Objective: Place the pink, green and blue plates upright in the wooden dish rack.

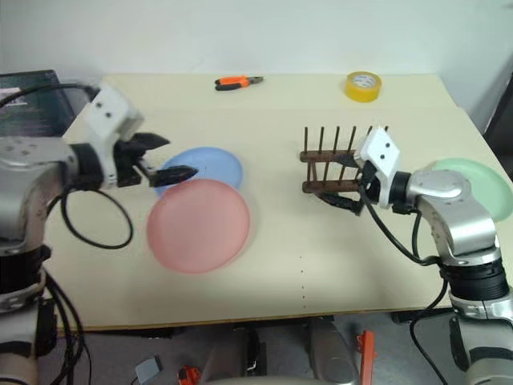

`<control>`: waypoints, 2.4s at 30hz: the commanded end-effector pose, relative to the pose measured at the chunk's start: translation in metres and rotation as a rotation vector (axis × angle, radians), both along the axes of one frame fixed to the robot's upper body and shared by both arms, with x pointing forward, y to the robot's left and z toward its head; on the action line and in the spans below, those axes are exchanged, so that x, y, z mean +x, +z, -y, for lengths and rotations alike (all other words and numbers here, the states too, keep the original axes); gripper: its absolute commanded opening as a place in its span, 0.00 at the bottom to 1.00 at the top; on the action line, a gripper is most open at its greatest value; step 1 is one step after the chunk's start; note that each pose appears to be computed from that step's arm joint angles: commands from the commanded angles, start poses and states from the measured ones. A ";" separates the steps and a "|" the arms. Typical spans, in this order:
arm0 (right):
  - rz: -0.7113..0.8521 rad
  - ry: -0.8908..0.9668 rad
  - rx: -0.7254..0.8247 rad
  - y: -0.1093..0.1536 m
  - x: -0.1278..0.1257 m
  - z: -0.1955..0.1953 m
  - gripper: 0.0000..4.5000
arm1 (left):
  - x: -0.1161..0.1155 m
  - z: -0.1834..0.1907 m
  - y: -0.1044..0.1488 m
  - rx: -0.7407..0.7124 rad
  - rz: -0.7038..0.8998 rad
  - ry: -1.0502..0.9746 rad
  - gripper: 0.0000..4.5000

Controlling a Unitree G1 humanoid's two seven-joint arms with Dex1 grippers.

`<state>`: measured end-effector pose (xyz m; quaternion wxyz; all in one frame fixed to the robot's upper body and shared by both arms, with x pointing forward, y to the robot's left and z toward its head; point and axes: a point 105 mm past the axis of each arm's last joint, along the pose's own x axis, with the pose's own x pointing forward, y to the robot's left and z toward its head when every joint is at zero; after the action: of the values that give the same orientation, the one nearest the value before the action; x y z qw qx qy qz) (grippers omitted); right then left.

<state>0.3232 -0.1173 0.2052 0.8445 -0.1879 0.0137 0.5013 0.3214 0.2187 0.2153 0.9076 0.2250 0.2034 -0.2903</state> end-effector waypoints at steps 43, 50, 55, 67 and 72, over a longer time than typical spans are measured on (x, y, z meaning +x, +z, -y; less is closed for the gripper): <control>0.040 0.070 -0.057 -0.002 -0.008 -0.015 1.00 | 0.007 -0.048 -0.066 -0.148 -0.121 0.251 0.01; 0.031 0.077 -0.066 -0.005 -0.009 -0.015 1.00 | 0.004 -0.049 -0.065 -0.142 -0.129 0.230 0.01; 0.023 0.090 -0.072 -0.006 -0.011 -0.016 1.00 | 0.003 -0.049 -0.058 -0.159 -0.113 0.216 0.01; 0.036 0.157 -0.071 -0.002 -0.019 -0.024 1.00 | 0.007 -0.029 0.000 -0.272 0.041 0.111 0.01; 0.096 0.195 -0.073 0.005 -0.021 -0.039 1.00 | 0.014 -0.002 0.041 -0.329 0.142 0.027 0.01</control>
<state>0.3083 -0.0894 0.1937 0.7979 -0.2225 0.0151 0.5601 0.3386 0.2314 0.2314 0.9482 0.0768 0.1363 -0.2766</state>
